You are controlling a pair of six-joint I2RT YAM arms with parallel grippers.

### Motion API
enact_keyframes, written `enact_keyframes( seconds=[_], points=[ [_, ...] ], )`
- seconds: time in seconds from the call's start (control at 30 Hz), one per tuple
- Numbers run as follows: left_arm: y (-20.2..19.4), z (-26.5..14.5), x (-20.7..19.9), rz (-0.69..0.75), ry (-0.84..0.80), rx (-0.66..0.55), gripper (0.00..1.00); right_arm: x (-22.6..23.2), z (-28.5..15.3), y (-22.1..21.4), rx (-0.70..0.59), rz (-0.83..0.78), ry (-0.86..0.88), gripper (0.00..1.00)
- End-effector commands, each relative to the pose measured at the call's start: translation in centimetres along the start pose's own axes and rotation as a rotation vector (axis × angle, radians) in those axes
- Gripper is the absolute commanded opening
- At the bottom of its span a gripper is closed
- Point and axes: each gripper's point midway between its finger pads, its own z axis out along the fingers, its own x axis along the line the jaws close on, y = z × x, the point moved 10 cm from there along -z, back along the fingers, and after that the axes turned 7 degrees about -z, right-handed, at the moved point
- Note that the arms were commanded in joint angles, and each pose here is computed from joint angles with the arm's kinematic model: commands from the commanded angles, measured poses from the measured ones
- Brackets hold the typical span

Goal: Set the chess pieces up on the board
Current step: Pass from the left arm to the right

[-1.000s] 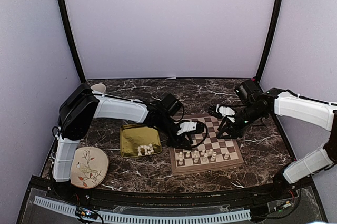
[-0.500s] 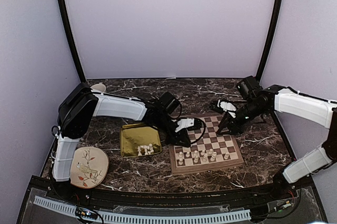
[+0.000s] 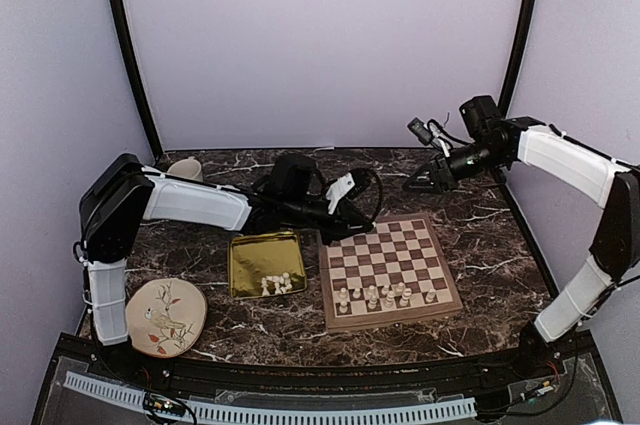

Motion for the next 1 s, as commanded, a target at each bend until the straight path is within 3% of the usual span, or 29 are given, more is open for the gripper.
enact_keyframes(
  seconds=[0.0, 0.3, 0.57, 0.97],
  points=[
    [4.6, -1.7, -1.2, 0.049, 0.044, -0.220, 0.14, -0.2, 2.0, -1.2, -0.009, 0.242, 0.257, 0.44],
    [5.1, -1.5, -1.8, 0.074, 0.044, -0.252, 0.16, -0.3, 4.4, -1.9, -0.028, 0.374, 0.453, 0.48],
    [5.0, -1.4, -2.1, 0.079, 0.033, -0.260, 0.16, -0.1, 5.5, -2.4, -0.032, 0.430, 0.512, 0.37],
    [5.3, -1.4, -2.5, 0.089, 0.012, -0.274, 0.16, -0.8, 6.5, -2.9, -0.016, 0.455, 0.516, 0.33]
  ],
)
